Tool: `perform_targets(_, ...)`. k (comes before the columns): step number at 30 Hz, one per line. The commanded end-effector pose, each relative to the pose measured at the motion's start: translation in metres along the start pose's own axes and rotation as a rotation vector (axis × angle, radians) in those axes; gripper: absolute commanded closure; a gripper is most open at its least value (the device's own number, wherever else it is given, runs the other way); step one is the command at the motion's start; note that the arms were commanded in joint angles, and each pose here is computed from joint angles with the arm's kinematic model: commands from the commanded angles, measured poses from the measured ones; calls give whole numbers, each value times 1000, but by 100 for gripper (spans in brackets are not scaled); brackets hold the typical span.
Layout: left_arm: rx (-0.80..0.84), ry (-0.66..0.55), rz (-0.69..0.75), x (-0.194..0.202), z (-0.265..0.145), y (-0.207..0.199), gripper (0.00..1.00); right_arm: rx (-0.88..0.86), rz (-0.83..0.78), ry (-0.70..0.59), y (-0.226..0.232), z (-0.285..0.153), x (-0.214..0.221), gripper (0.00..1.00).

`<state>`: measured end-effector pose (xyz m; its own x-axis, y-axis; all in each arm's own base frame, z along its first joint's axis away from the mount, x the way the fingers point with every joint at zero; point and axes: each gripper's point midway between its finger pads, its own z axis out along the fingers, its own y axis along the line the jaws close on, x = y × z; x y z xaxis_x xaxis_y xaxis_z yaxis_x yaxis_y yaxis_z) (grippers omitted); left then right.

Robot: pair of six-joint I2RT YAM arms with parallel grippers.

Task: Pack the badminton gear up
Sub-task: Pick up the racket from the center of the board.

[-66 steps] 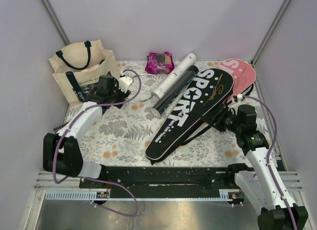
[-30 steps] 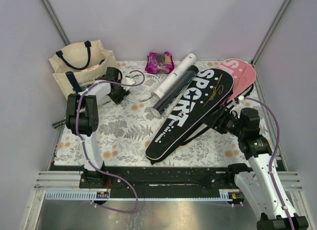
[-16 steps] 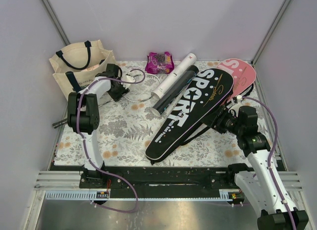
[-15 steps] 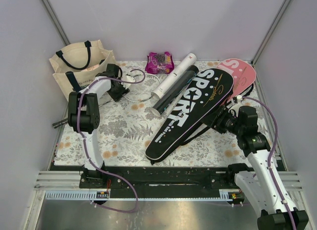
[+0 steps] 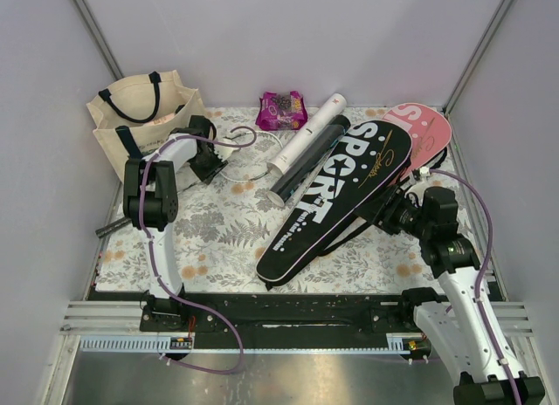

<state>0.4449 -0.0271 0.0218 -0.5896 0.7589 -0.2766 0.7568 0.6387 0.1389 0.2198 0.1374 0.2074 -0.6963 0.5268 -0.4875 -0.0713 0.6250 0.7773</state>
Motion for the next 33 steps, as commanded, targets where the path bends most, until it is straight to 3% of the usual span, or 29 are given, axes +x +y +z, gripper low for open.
perform_targets(1, 39, -13, -14, 0, -5, -8, 64, -54, -58, -54, 27, -17, -16, 45)
perform_targets(9, -7, 46, -28, 17, -7, -6, 58, -71, -45, -56, 28, -23, -7, 44)
perform_targets(14, 66, 74, -71, 26, 6, -20, 60, -65, -66, -64, 33, -29, -11, 44)
perform_targets(16, 86, 81, -81, 29, 7, -26, 65, -66, -77, -70, 36, -32, -12, 44)
perform_targets(18, 103, 73, -86, 29, 7, -30, 77, -61, -81, -75, 36, -33, -13, 44)
perform_targets(20, 100, 76, -100, 31, 5, -32, 80, -55, -76, -77, 35, -32, -14, 44)
perform_targets(25, 45, 31, -146, 27, -20, -33, 100, -65, -75, -71, 36, -30, -15, 44)
perform_targets(33, -72, -156, -219, -7, -59, -37, 100, -38, -93, -78, 28, -27, -16, 43)
